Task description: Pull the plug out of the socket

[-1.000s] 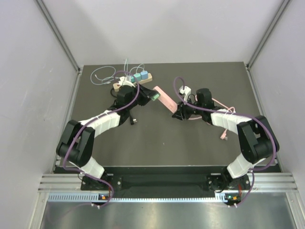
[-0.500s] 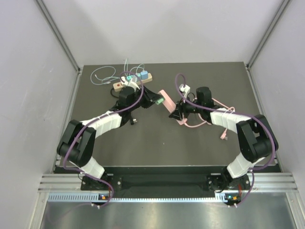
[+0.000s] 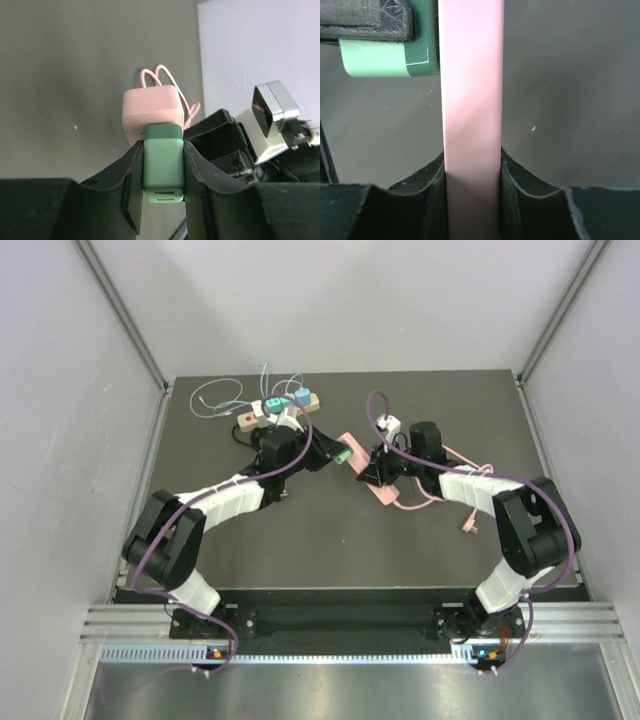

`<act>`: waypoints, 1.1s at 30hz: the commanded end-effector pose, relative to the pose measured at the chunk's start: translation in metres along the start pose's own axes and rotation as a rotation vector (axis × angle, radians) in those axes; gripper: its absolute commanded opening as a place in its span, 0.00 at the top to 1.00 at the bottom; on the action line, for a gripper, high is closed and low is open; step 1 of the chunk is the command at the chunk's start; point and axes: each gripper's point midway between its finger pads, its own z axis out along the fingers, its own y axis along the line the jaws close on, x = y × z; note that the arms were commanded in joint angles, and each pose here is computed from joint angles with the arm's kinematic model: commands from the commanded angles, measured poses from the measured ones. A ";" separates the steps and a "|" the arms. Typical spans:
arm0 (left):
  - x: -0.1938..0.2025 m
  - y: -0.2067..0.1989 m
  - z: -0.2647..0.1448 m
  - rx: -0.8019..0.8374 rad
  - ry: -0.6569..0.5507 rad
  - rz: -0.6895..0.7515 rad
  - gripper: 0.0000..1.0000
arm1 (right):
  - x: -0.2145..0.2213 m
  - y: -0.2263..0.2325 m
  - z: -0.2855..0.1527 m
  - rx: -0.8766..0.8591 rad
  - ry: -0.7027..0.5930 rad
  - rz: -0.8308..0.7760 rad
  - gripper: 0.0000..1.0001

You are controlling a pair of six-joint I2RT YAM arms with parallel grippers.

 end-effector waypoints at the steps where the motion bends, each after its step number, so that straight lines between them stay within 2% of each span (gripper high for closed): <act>1: -0.013 -0.032 -0.008 -0.017 -0.101 0.031 1.00 | -0.037 -0.016 -0.003 0.132 -0.095 -0.014 1.00; 4: -0.011 -0.031 -0.006 -0.079 -0.136 0.026 1.00 | -0.042 -0.028 -0.009 0.227 -0.122 -0.001 1.00; 9: -0.003 -0.031 -0.003 -0.098 -0.099 0.008 1.00 | -0.048 -0.041 -0.020 0.327 -0.150 -0.034 1.00; 10: 0.005 -0.035 -0.004 -0.072 -0.053 0.021 1.00 | -0.049 -0.042 -0.022 0.335 -0.153 -0.034 1.00; 20: 0.018 -0.065 -0.029 0.162 0.126 0.100 1.00 | -0.046 -0.025 -0.030 0.116 -0.149 -0.061 1.00; 23: 0.017 -0.066 -0.039 0.191 0.155 0.121 1.00 | -0.050 -0.032 -0.036 0.122 -0.168 -0.039 1.00; 28: 0.015 -0.060 -0.047 0.171 0.151 0.118 1.00 | -0.054 -0.045 -0.044 0.183 -0.191 -0.013 1.00; 33: 0.011 -0.043 -0.051 0.062 0.122 0.073 1.00 | -0.057 -0.061 -0.051 0.300 -0.206 -0.002 1.00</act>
